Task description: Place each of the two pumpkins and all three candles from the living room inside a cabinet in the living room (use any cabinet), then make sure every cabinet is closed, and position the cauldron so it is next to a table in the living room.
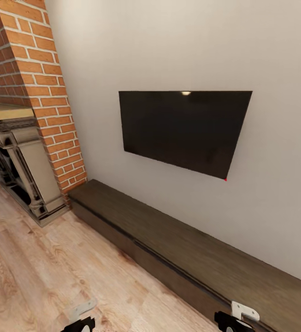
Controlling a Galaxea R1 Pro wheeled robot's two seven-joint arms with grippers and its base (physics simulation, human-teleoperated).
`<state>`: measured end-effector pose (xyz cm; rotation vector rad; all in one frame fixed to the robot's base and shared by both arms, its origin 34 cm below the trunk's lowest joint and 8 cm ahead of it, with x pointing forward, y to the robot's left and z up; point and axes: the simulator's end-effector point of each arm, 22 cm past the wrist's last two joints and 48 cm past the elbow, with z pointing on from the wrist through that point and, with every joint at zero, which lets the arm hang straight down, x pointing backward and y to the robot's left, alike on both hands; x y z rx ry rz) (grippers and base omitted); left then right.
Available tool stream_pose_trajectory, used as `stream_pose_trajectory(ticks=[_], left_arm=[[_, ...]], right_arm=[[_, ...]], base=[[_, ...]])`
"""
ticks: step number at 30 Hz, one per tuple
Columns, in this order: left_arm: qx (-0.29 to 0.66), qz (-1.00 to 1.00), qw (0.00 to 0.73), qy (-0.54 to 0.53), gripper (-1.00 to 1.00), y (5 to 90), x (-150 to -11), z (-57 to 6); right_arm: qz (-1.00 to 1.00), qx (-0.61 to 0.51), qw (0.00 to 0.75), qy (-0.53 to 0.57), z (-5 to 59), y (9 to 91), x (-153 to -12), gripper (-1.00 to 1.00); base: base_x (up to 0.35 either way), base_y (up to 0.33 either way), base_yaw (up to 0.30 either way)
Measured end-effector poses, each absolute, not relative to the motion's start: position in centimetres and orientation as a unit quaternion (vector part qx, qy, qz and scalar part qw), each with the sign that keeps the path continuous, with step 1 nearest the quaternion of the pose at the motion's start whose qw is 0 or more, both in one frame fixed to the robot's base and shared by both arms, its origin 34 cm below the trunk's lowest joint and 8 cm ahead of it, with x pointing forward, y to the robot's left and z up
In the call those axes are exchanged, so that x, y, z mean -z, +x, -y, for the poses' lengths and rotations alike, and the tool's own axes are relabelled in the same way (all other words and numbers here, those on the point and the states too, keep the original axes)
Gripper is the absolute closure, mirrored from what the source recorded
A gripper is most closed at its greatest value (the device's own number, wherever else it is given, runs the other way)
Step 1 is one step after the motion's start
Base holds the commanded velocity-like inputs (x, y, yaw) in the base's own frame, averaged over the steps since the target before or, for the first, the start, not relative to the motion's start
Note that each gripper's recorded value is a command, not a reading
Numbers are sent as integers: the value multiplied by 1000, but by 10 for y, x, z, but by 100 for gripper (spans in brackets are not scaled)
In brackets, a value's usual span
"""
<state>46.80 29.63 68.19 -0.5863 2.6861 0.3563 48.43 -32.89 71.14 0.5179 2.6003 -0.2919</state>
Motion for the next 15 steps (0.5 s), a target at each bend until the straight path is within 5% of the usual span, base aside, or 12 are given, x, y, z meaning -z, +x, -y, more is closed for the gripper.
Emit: stream_pose_trajectory(ticks=[15], left_arm=[[-128,-954,177,-207,-100,464,-677,-296]], right_arm=[[-959,101,222,143,304,478,-701,-100]], base=[[0,0,206]])
